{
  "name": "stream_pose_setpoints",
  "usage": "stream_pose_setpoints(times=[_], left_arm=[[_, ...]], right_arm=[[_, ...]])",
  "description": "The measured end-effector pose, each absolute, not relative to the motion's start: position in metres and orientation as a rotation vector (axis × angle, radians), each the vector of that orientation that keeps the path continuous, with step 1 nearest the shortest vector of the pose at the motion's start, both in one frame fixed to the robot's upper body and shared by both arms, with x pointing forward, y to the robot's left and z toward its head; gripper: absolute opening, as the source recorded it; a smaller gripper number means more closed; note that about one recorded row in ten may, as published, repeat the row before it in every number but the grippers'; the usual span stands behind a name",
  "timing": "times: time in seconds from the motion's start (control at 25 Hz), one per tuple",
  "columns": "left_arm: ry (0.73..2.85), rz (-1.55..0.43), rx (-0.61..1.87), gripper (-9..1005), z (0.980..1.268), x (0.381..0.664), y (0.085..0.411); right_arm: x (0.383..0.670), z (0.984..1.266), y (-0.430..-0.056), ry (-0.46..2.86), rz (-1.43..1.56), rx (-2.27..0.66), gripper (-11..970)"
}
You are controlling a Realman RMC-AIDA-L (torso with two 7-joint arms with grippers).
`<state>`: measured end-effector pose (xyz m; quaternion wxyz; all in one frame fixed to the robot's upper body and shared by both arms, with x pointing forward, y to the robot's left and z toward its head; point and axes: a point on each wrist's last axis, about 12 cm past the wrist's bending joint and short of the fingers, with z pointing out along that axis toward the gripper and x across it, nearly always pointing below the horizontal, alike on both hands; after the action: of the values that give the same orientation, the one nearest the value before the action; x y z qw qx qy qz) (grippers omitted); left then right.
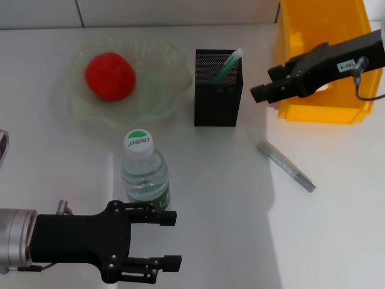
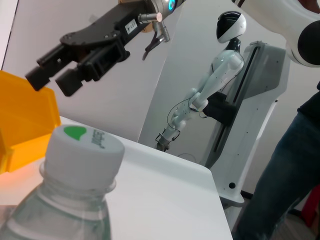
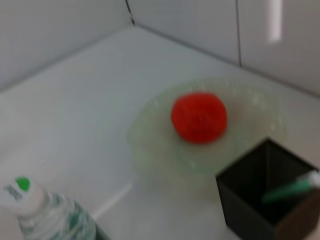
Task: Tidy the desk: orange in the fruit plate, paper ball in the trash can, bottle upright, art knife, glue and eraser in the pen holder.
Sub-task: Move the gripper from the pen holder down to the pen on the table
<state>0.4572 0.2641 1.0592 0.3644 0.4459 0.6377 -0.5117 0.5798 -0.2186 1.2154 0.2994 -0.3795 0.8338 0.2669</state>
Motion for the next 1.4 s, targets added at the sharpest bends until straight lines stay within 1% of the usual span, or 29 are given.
stream_pose_setpoints(times=[0.16, 0.28, 0.32, 0.36, 0.44, 0.6, 0.84, 1.32, 1.4], left_arm=[[1.639, -1.316, 1.15, 740, 1.059, 0.458, 0.264], [1.639, -1.32, 1.156, 740, 1.06, 0.458, 0.263], [1.639, -1.321, 1.158, 740, 1.06, 0.458, 0.263], [1.64, -1.322, 1.16, 740, 1.059, 0.458, 0.263], [1.64, -1.322, 1.162, 740, 1.059, 0.458, 0.262], [1.647, -1.322, 1.164, 740, 1.059, 0.457, 0.263], [1.654, -1.319, 1.166, 740, 1.058, 0.457, 0.263], [1.674, -1.322, 1.163, 740, 1.055, 0.456, 0.263], [1.675, -1.321, 1.162, 740, 1.055, 0.455, 0.264]], right_arm=[[0.572, 1.215, -0.215, 2.405, 0.56, -0.981, 623], [0.571, 1.204, -0.211, 2.527, 0.427, -0.976, 612], [0.571, 1.197, -0.209, 2.586, 0.358, -0.965, 608], [0.571, 1.197, -0.209, 2.586, 0.358, -0.965, 604], [0.572, 1.188, -0.206, 2.636, 0.312, -0.933, 597], [0.577, 1.168, -0.198, 2.68, 0.286, -0.878, 582], [0.584, 1.146, -0.185, 2.716, 0.282, -0.884, 559], [0.592, 1.133, -0.165, 2.731, 0.243, -0.951, 514], [0.592, 1.133, -0.164, 2.731, 0.24, -0.952, 478]])
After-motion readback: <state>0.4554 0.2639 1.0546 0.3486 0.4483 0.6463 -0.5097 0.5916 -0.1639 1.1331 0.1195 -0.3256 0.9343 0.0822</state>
